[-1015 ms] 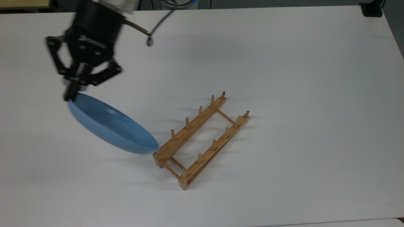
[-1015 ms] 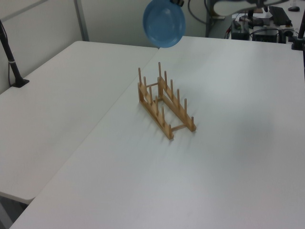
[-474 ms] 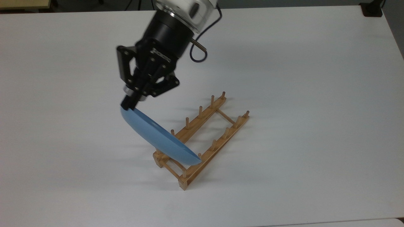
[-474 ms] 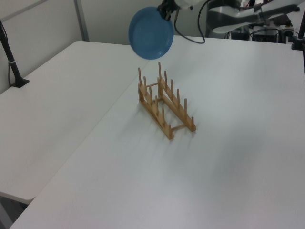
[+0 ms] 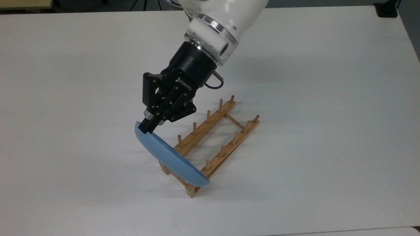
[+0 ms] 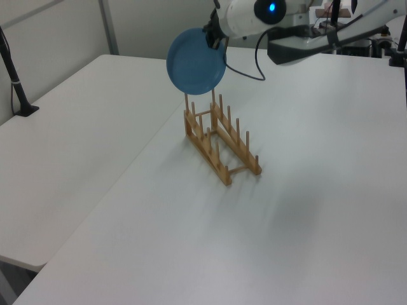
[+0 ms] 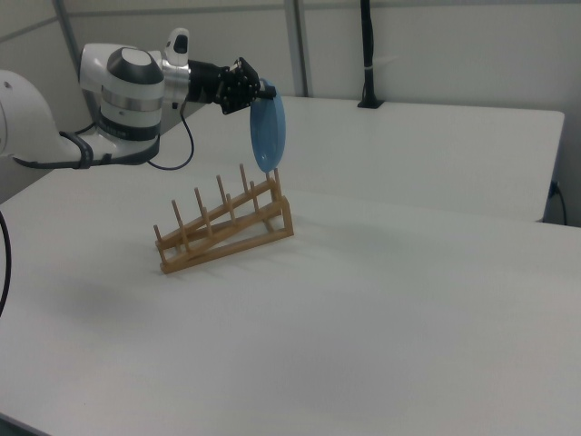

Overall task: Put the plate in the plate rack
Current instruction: 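Carry the upright plate over the rack and lower it between pegs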

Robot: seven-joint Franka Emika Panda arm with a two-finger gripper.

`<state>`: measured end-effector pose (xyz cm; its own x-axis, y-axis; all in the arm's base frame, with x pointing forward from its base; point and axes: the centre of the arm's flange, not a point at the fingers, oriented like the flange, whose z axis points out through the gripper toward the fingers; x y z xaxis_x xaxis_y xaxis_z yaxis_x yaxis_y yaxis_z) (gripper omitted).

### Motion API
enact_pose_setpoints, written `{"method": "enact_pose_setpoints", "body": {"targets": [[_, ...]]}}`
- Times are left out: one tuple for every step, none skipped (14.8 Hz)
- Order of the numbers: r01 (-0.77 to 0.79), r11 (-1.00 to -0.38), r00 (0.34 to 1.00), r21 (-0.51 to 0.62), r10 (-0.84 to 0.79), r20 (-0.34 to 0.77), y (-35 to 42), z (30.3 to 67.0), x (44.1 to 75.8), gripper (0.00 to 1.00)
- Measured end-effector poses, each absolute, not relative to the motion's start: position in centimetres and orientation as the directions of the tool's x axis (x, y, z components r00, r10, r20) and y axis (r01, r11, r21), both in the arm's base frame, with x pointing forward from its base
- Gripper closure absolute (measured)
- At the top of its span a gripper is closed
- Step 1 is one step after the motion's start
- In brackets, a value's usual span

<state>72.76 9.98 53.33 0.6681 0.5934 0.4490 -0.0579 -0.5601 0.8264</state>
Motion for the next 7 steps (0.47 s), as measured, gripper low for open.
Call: {"method": "enact_pose_setpoints", "body": {"targets": [[-0.069, -0.549, 0.667, 0.833, 0.595, 0.448, 10.36, 53.22, 72.78, 0.96], [-0.074, -0.543, 0.668, 0.836, 0.596, 0.447, 10.62, 53.30, 72.74, 0.96], [-0.077, -0.540, 0.668, 0.838, 0.596, 0.446, 10.81, 53.42, 72.71, 0.96], [-0.079, -0.539, 0.668, 0.839, 0.595, 0.446, 10.99, 53.50, 72.68, 0.96], [-0.079, -0.538, 0.669, 0.839, 0.596, 0.445, 11.11, 53.53, 72.66, 0.96], [-0.079, -0.535, 0.668, 0.841, 0.598, 0.443, 11.18, 53.52, 72.64, 0.96], [-0.078, -0.530, 0.667, 0.844, 0.602, 0.440, 11.21, 53.51, 72.64, 0.96]]}}
